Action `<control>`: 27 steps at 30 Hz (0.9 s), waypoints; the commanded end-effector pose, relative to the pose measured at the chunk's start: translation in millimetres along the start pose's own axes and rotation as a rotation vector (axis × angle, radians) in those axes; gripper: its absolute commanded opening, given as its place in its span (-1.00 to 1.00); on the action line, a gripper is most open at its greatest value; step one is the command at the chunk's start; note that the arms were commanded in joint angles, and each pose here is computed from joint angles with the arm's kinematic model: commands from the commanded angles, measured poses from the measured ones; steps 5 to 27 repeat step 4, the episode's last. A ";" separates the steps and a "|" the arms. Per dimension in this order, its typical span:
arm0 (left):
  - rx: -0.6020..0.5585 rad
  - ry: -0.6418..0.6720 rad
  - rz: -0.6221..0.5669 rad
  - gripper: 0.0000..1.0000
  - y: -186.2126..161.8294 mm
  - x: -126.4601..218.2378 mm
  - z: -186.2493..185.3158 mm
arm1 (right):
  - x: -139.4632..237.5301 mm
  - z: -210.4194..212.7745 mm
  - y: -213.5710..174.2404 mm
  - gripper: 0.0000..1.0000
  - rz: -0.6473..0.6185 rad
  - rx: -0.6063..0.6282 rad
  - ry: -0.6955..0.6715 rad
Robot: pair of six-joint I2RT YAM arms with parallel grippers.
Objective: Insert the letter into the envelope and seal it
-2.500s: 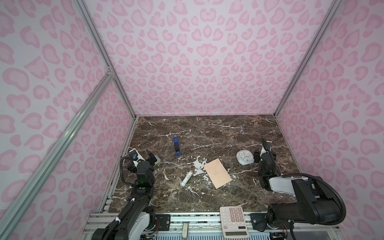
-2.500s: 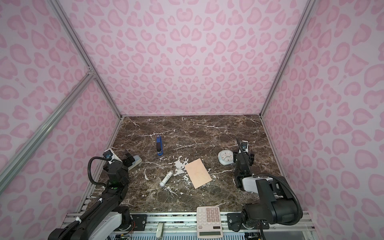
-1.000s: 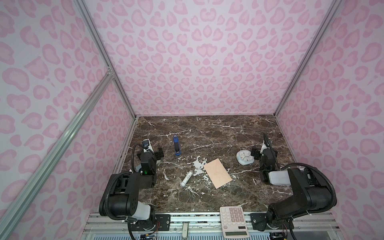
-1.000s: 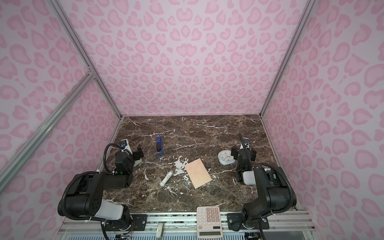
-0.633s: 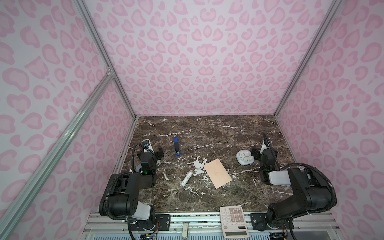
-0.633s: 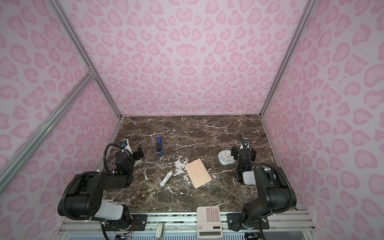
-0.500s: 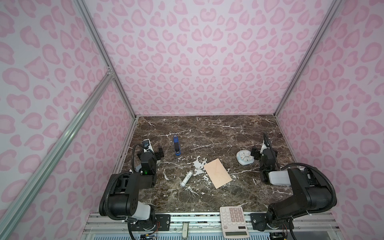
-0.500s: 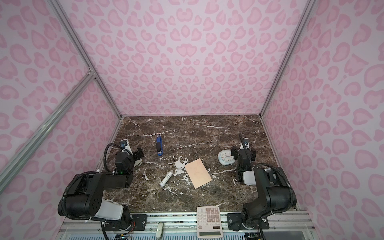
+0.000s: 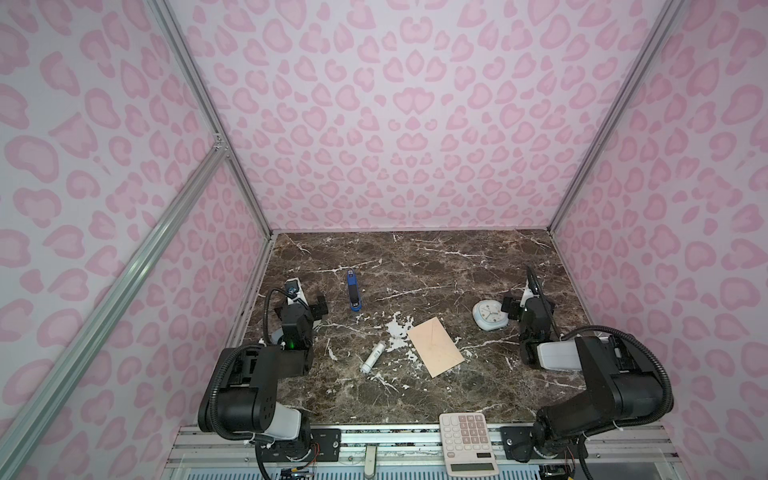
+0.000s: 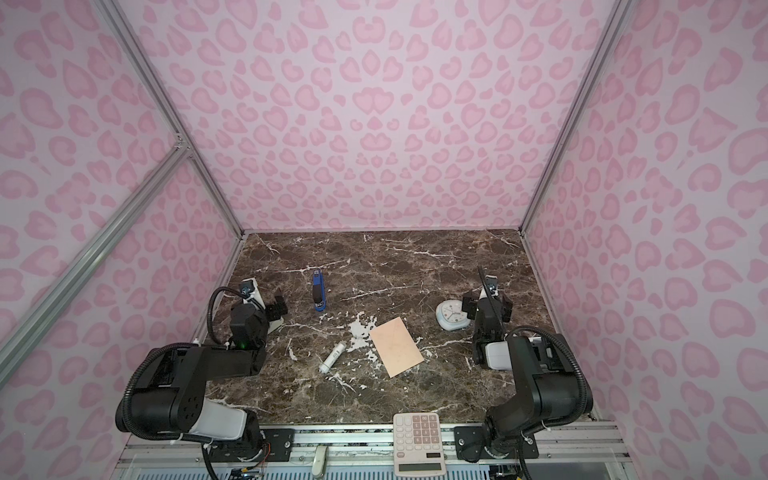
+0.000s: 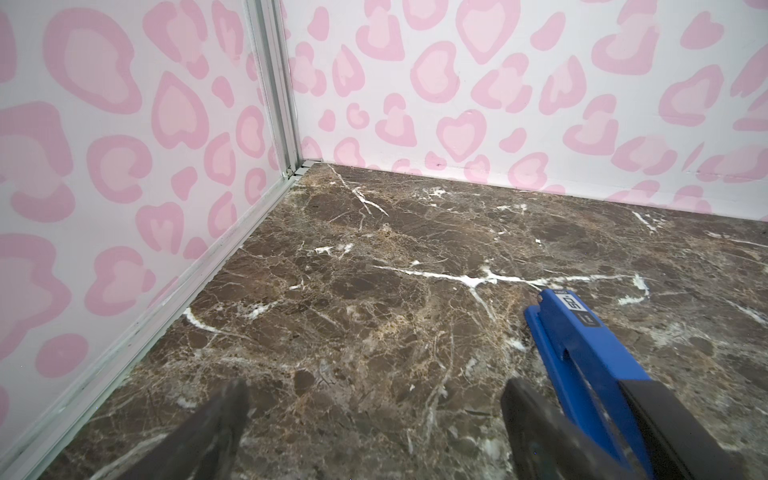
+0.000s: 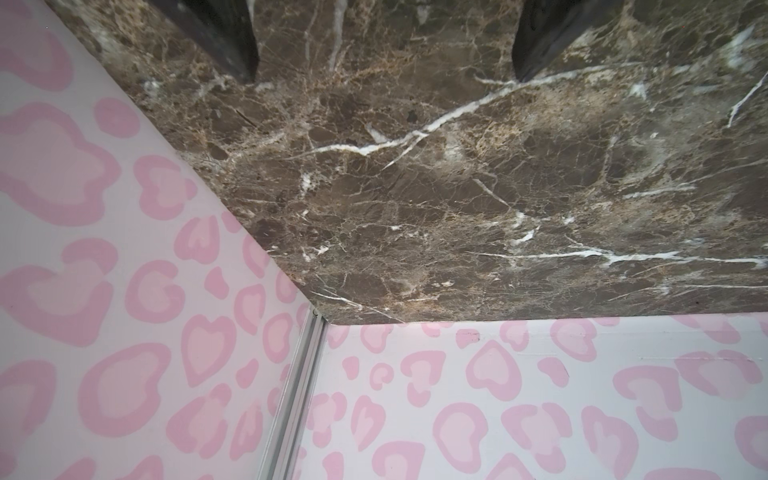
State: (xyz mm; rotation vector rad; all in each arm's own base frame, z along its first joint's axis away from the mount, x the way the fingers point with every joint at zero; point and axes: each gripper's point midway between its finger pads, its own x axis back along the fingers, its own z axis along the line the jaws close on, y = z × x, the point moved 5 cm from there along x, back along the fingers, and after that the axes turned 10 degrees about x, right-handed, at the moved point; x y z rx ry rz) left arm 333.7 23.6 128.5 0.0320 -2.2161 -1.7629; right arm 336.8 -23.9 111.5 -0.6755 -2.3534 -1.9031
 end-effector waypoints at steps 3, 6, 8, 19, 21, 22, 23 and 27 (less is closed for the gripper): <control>-0.007 0.000 -0.009 0.94 3.1 -1.5 -0.6 | -0.3 -0.7 3.8 0.95 -0.018 -0.010 -0.004; -0.007 -0.001 -0.010 0.94 3.1 -1.2 -0.6 | -0.2 -0.7 4.0 0.95 -0.018 -0.010 -0.004; -0.007 -0.001 -0.010 0.94 3.1 -1.2 -0.6 | -0.2 -0.7 4.0 0.95 -0.018 -0.010 -0.004; -0.007 -0.001 -0.010 0.94 3.1 -1.2 -0.6 | -0.2 -0.7 4.0 0.95 -0.018 -0.010 -0.004; -0.007 -0.001 -0.010 0.94 3.1 -1.2 -0.6 | -0.2 -0.7 4.0 0.95 -0.018 -0.010 -0.004; -0.007 -0.001 -0.010 0.94 3.1 -1.2 -0.6 | -0.2 -0.7 4.0 0.95 -0.018 -0.010 -0.004; -0.007 -0.001 -0.010 0.94 3.1 -1.2 -0.6 | -0.2 -0.7 4.0 0.95 -0.018 -0.010 -0.004; -0.007 -0.001 -0.010 0.94 3.1 -1.2 -0.6 | -0.2 -0.7 4.0 0.95 -0.018 -0.010 -0.004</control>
